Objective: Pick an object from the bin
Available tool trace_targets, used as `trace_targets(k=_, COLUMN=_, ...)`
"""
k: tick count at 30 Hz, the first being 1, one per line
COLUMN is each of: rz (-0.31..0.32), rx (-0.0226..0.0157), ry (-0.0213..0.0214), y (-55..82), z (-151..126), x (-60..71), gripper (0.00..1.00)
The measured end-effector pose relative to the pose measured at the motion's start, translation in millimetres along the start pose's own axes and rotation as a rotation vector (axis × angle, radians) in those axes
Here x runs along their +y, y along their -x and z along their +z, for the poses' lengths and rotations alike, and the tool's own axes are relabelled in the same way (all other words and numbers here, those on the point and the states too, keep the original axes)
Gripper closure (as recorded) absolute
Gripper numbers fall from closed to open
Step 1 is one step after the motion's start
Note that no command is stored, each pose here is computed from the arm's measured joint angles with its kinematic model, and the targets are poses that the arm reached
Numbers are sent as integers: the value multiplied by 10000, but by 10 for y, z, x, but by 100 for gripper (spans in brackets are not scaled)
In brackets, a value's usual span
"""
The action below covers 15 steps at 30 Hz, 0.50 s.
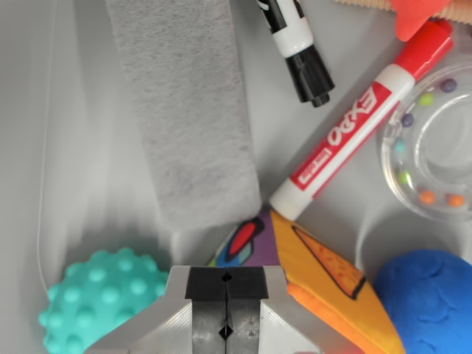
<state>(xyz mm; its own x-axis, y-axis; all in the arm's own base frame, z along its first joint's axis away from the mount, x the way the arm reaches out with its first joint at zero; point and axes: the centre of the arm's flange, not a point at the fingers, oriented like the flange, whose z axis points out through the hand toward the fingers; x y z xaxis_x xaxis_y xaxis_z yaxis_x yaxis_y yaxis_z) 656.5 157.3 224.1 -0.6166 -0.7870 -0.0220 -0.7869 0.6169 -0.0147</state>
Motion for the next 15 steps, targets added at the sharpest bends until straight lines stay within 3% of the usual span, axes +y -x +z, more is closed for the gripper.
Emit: trace_targets(k=15, rz=5, rx=47, ry=66, y=-9, z=-624, x=5, gripper=100)
